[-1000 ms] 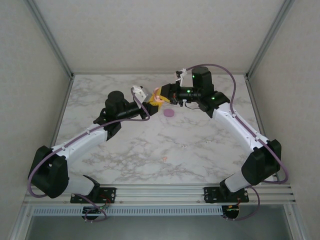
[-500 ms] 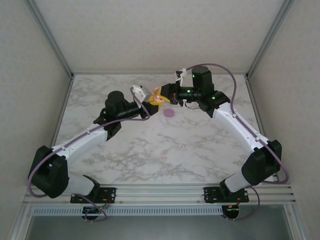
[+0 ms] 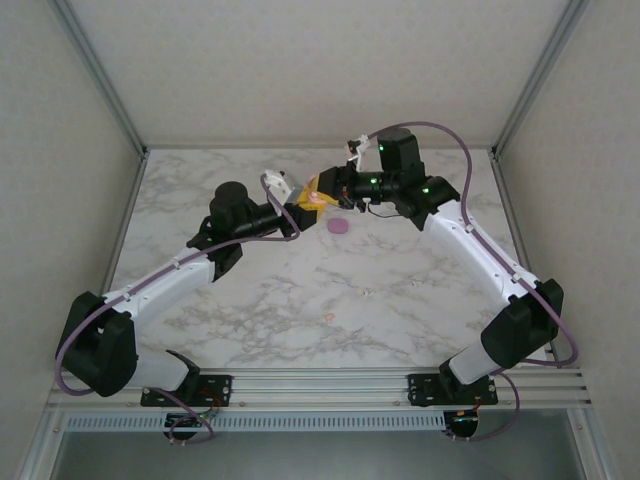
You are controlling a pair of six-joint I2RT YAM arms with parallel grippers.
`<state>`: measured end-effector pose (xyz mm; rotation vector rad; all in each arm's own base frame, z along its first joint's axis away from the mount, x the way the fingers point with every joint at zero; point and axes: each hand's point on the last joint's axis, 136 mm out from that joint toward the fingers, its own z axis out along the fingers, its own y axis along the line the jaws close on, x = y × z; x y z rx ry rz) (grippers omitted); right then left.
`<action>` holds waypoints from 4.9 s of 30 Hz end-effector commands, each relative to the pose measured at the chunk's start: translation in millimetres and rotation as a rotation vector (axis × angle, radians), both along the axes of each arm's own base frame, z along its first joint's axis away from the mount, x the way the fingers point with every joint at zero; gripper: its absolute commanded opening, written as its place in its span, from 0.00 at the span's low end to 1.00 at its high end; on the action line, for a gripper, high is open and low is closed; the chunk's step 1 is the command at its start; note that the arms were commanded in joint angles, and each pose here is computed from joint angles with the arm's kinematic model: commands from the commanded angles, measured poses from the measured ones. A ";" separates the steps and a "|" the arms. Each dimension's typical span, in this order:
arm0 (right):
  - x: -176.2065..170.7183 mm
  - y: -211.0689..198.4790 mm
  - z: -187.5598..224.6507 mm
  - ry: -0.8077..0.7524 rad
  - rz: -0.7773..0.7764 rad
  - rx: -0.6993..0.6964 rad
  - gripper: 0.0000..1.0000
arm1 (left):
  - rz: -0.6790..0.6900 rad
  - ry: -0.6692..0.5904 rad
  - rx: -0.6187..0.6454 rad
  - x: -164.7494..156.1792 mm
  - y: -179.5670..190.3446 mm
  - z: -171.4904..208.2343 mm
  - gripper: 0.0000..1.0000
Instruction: Insert wireless bluetooth earbuds into charging case
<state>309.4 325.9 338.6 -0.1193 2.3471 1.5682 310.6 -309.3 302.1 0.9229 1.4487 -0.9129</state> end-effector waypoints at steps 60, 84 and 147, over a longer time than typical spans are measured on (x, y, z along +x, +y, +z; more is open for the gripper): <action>3.5 -14.9 -23.1 0.005 -0.079 -0.252 0.23 | -0.032 -0.101 -0.128 -14.6 -4.5 59.8 0.24; -13.2 -3.6 -3.9 -0.012 0.019 -0.151 0.21 | -0.020 -0.088 -0.126 -10.6 -5.6 57.0 0.24; -19.3 -12.3 14.0 -0.624 0.320 -0.335 0.22 | -0.199 -0.066 -0.146 -47.0 -9.5 80.8 0.24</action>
